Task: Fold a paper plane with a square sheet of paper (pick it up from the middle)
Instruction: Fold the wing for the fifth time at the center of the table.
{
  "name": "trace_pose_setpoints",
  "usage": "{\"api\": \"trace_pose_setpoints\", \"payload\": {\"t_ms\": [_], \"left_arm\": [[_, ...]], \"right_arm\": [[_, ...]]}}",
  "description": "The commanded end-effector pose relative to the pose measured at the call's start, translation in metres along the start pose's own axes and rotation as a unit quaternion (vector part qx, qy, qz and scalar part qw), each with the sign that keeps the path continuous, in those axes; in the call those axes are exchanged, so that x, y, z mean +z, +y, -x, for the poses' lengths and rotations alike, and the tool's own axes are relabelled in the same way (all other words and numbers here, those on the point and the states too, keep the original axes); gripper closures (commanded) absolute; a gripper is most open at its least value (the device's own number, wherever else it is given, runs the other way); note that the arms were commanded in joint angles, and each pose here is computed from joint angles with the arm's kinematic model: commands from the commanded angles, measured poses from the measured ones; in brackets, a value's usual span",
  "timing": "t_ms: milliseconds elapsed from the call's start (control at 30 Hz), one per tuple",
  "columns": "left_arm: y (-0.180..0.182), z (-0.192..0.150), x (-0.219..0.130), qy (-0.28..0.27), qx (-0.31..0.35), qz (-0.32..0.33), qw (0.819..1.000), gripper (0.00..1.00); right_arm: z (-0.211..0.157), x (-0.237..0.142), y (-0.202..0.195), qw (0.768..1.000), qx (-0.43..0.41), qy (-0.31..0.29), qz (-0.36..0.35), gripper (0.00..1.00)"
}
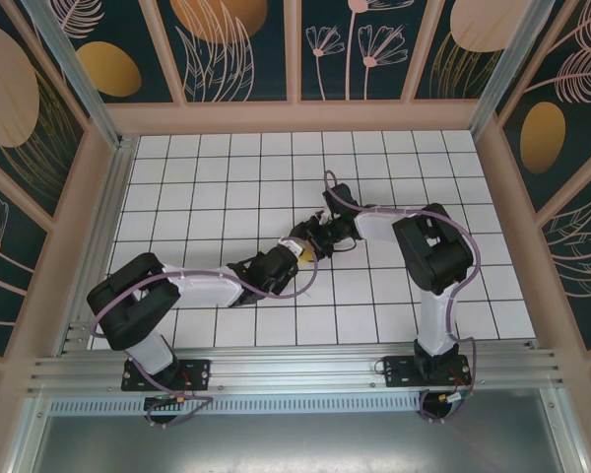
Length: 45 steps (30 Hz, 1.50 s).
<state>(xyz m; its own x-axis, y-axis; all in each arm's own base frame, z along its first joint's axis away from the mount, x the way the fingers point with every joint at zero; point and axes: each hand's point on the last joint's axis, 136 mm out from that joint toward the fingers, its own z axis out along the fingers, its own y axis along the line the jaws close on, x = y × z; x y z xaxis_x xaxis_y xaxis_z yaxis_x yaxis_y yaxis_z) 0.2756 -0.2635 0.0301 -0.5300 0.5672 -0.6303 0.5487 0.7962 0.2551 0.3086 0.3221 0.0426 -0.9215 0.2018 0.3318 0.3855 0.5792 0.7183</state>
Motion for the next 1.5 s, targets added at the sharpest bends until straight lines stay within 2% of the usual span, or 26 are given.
{"api": "trace_pose_setpoints", "payload": {"t_ms": [0, 200, 367, 533, 800, 933, 1033, 1100, 1200, 1333, 1467], "left_arm": [[0.0, 0.009, -0.001, -0.004, 0.017, 0.015, 1.0, 0.96], [-0.002, 0.009, 0.0, -0.004, 0.022, 0.016, 1.0, 0.96], [-0.002, 0.01, 0.0, -0.007, 0.024, 0.02, 1.0, 0.95], [-0.001, 0.009, 0.001, -0.005, 0.018, 0.023, 1.0, 0.95], [-0.002, 0.003, 0.0, -0.001, 0.007, 0.017, 1.0, 0.9], [-0.003, 0.002, -0.002, -0.001, 0.0, 0.013, 1.0, 0.84], [-0.004, -0.001, -0.001, 0.003, -0.002, 0.007, 1.0, 0.8], [-0.006, -0.003, -0.001, 0.005, -0.006, 0.003, 1.0, 0.8], [-0.007, -0.005, -0.002, 0.002, -0.016, -0.001, 1.0, 0.79], [-0.007, -0.007, -0.005, -0.003, -0.028, -0.008, 1.0, 0.77], [-0.007, -0.003, -0.012, -0.012, -0.047, -0.017, 0.999, 0.66]], "right_arm": [[0.0, 0.001, 0.004, 1.0, 0.003, 0.001, -0.01, 0.44], [0.006, -0.004, 0.01, 1.0, 0.004, -0.015, -0.005, 0.24], [0.012, -0.004, 0.009, 1.0, 0.008, -0.026, -0.012, 0.21], [0.007, 0.001, 0.003, 1.0, 0.011, -0.02, -0.022, 0.42], [0.003, -0.001, -0.008, 0.999, 0.015, -0.02, -0.028, 0.67], [0.004, -0.002, -0.009, 0.999, 0.015, -0.021, -0.029, 0.67], [0.005, -0.003, -0.005, 1.0, 0.007, -0.021, -0.022, 0.5], [0.005, -0.005, -0.003, 1.0, 0.004, -0.022, -0.018, 0.48], [0.006, -0.005, -0.005, 1.0, 0.008, -0.023, -0.02, 0.53], [0.008, -0.005, -0.007, 0.999, 0.01, -0.023, -0.022, 0.65], [0.01, -0.005, -0.01, 0.999, 0.009, -0.028, -0.028, 0.75]]}}
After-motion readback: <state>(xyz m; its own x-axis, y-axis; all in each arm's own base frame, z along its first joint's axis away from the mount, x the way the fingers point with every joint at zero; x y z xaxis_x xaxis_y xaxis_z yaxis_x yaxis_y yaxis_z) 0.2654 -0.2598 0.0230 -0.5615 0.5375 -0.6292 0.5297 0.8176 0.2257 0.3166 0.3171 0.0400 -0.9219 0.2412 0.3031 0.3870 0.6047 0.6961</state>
